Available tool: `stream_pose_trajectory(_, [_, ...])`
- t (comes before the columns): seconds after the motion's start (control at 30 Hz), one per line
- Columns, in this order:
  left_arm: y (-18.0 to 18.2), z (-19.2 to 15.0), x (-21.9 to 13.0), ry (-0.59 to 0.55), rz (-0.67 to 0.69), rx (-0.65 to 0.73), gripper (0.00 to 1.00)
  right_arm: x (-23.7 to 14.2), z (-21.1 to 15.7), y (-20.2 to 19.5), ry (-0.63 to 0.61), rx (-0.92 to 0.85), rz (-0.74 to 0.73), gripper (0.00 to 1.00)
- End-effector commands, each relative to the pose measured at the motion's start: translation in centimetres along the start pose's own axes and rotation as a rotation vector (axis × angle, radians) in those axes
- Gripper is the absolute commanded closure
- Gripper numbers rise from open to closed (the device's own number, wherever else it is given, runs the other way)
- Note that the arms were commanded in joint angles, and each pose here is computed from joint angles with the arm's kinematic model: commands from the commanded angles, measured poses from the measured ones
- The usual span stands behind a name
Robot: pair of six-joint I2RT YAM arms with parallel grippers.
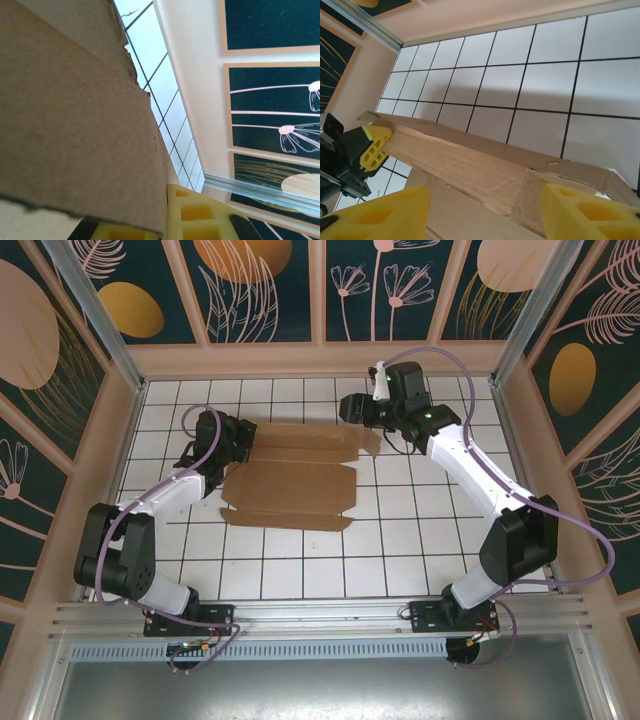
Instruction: Fold the paper box
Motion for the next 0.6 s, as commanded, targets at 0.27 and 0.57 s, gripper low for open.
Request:
stream_pose_trajectory(0.27, [2.5, 0.8, 2.5, -0.060, 0.100, 0.066, 1.00, 2.2, -1.4, -1.6, 0.077, 0.107, 0.015, 0.39])
stream_pose_trajectory(0.57, [2.0, 1.1, 4.3, -0.075, 0.034, 0.140, 1.00, 5.4, -1.0, -3.6, 0.102, 0.250, 0.013, 0.39])
Point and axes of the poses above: each hand's point on the last joint's axis, 136 mm out from that joint toward the fingers, its own x axis out along the fingers, its own y axis along the line the jaws close on, z = x × y, the point moved 8 cm from there along -x, back along the fingers, and after that the axes turned 5 degrees about -x, right-handed, at the moved point
